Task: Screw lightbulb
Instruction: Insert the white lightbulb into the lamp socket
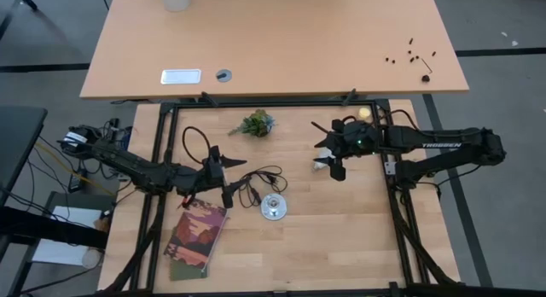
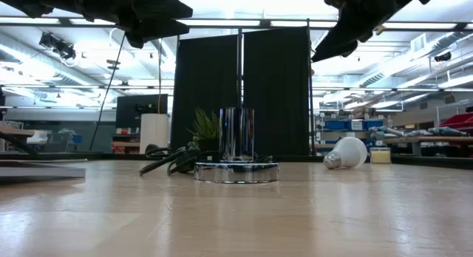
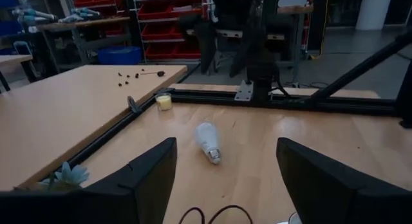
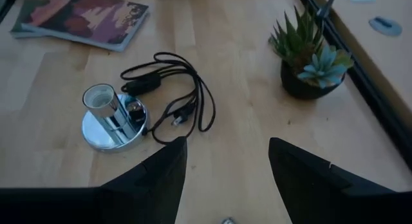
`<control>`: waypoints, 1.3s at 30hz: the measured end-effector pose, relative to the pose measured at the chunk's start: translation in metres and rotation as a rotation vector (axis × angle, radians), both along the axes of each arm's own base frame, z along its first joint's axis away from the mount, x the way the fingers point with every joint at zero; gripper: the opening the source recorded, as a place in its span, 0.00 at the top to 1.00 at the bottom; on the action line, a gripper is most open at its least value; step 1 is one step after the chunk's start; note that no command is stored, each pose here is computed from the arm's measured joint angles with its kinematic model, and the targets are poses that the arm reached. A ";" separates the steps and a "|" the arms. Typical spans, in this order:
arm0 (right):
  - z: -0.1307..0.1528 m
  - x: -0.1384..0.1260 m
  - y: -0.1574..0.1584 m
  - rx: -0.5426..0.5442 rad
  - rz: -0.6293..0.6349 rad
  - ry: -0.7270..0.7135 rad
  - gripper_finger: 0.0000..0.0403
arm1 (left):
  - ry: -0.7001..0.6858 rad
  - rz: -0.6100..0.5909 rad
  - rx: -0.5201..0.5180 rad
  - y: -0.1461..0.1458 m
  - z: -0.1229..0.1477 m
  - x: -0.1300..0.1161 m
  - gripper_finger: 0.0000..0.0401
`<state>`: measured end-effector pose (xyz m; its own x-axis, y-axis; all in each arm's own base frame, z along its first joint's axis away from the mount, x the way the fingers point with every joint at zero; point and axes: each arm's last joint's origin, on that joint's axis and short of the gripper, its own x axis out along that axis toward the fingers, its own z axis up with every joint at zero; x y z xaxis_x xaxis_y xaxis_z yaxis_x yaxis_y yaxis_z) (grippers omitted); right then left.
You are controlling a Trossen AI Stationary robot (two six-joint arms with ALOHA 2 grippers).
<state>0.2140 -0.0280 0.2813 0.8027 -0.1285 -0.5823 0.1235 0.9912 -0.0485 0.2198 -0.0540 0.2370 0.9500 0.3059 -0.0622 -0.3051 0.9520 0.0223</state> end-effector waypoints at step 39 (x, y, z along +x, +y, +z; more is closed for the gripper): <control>0.003 0.007 0.011 0.004 0.068 0.331 0.29 | 0.310 -0.128 -0.218 -0.050 -0.076 0.022 0.48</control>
<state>0.2211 -0.0173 0.2841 0.5763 -0.0779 -0.8135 0.0348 0.9969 -0.0708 0.2416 -0.1045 0.1609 0.9056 0.1345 -0.4022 -0.1944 0.9745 -0.1118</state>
